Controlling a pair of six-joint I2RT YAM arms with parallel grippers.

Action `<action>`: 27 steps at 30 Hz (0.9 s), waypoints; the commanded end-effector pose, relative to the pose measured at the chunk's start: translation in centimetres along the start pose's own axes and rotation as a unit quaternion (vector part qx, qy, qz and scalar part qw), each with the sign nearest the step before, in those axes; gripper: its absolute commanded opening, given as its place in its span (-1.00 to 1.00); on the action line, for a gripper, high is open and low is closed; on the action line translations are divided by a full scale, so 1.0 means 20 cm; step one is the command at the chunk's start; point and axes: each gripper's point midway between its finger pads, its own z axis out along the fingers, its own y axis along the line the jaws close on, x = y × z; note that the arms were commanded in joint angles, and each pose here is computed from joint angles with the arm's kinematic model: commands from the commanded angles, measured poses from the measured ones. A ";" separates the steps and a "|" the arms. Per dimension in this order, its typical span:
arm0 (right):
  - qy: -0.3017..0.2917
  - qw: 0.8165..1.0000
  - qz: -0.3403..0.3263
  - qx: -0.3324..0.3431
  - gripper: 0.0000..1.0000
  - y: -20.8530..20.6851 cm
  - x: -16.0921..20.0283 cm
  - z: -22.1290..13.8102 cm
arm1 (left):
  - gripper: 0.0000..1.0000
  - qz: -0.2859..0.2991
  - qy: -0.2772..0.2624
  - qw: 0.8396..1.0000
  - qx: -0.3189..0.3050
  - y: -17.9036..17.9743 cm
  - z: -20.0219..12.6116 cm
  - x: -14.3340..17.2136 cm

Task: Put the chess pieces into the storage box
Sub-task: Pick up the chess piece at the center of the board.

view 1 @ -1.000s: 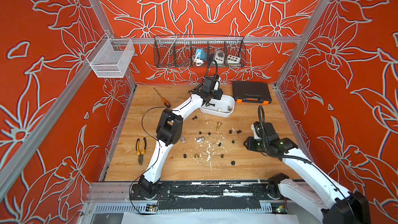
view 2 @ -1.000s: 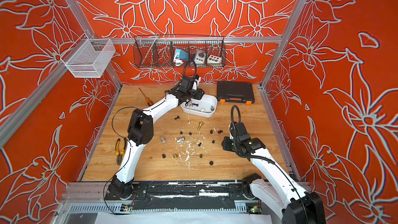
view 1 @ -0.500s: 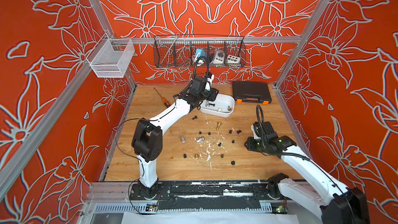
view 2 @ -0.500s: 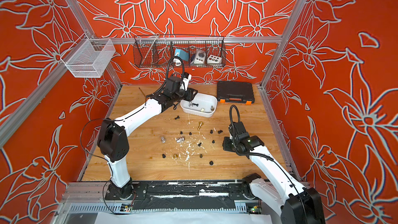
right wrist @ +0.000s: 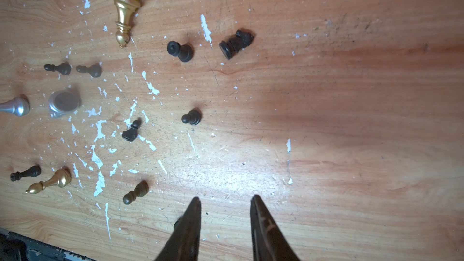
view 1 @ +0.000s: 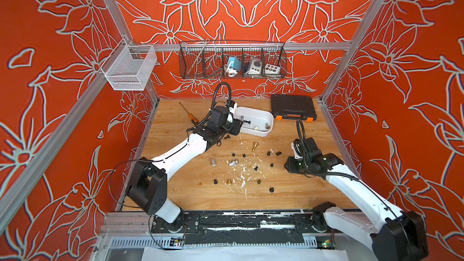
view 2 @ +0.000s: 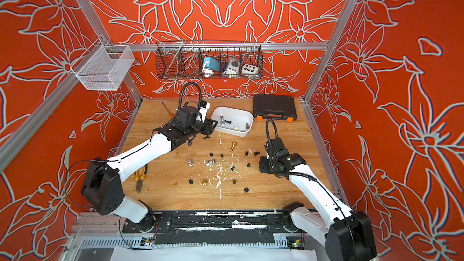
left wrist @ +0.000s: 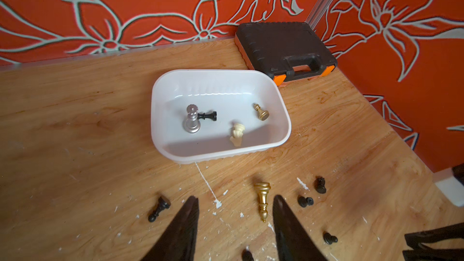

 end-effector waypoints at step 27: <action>0.092 0.989 -0.114 0.024 -0.34 0.16 -0.11 0.31 | 0.05 -0.061 0.017 0.997 -0.050 0.17 -0.29 0.42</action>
